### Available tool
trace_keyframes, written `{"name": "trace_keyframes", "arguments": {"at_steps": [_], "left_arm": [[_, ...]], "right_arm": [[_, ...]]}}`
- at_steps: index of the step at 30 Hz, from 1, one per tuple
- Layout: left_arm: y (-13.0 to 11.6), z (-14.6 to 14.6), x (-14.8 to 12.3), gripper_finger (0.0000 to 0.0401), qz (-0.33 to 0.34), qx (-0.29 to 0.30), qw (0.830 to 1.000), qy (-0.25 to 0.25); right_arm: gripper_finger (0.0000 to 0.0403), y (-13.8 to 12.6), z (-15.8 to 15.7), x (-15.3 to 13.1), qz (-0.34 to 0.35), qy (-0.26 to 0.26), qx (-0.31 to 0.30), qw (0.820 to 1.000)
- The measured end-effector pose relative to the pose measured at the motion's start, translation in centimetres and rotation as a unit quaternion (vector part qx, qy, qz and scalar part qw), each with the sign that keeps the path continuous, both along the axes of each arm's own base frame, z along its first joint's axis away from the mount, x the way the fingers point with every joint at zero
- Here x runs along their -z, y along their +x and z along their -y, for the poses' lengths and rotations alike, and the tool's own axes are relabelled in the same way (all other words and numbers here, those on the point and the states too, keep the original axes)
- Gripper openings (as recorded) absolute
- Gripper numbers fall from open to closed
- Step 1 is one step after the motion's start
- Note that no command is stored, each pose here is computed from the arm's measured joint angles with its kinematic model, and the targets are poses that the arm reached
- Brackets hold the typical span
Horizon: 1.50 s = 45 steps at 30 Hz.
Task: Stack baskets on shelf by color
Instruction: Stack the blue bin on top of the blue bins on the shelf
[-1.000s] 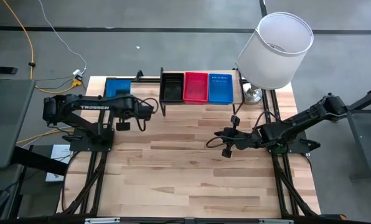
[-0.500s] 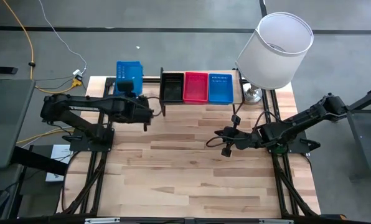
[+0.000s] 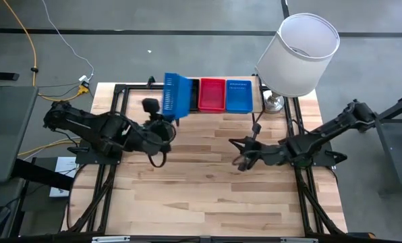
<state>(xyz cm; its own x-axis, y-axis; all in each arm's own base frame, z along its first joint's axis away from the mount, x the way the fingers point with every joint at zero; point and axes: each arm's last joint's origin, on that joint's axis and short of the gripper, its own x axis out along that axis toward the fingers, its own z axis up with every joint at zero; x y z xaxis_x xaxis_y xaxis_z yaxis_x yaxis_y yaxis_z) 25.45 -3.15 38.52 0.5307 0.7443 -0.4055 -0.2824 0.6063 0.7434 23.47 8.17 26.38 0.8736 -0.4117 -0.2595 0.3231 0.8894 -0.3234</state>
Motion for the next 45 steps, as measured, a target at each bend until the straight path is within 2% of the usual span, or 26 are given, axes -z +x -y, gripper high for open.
{"name": "trace_keyframes", "arguments": {"at_steps": [6, 10, 16, 21, 25, 28, 34, 37, 45], "left_arm": [[3.6, -0.8, -1.8, 0.0000, 0.112, 0.081, 0.990, -0.011], [6.2, -2.4, -1.5, 0.0000, 0.167, 0.120, 0.978, -0.025], [11.2, -5.0, 1.5, 0.0000, 0.220, 0.121, 0.966, -0.056], [14.6, -7.2, 5.7, 0.0000, 0.200, 0.087, 0.975, -0.047], [15.6, -8.9, 8.0, 0.0000, 0.194, 0.049, 0.978, -0.064], [15.9, -9.7, 8.3, 0.0000, 0.207, 0.049, 0.974, -0.076], [16.2, -10.5, 7.8, 0.0000, 0.242, 0.092, 0.962, -0.088], [16.2, -10.8, 7.9, 0.0000, 0.226, 0.126, 0.962, -0.089], [15.7, -13.2, 8.3, 0.0000, 0.213, 0.136, 0.961, -0.112]], "right_arm": [[0.0000, -0.4, -2.4, -3.5, 0.048, -0.069, -0.010, 0.996], [0.0000, -1.3, -3.7, -4.5, 0.056, -0.094, -0.005, 0.994], [0.0000, -2.7, -5.1, -4.8, 0.054, -0.122, 0.035, 0.991], [0.0000, -3.7, -5.9, -5.0, 0.054, -0.134, 0.069, 0.987], [0.0000, -4.4, -6.2, -5.1, 0.052, -0.140, 0.068, 0.986], [0.0000, -4.6, -6.3, -5.0, 0.048, -0.145, 0.071, 0.986], [0.0000, -4.7, -6.2, -4.6, 0.042, -0.146, 0.069, 0.986], [0.0000, -4.7, -6.2, -4.4, 0.040, -0.144, 0.069, 0.986], [0.0000, -4.8, -6.1, -3.9, 0.036, -0.138, 0.069, 0.987]]}}
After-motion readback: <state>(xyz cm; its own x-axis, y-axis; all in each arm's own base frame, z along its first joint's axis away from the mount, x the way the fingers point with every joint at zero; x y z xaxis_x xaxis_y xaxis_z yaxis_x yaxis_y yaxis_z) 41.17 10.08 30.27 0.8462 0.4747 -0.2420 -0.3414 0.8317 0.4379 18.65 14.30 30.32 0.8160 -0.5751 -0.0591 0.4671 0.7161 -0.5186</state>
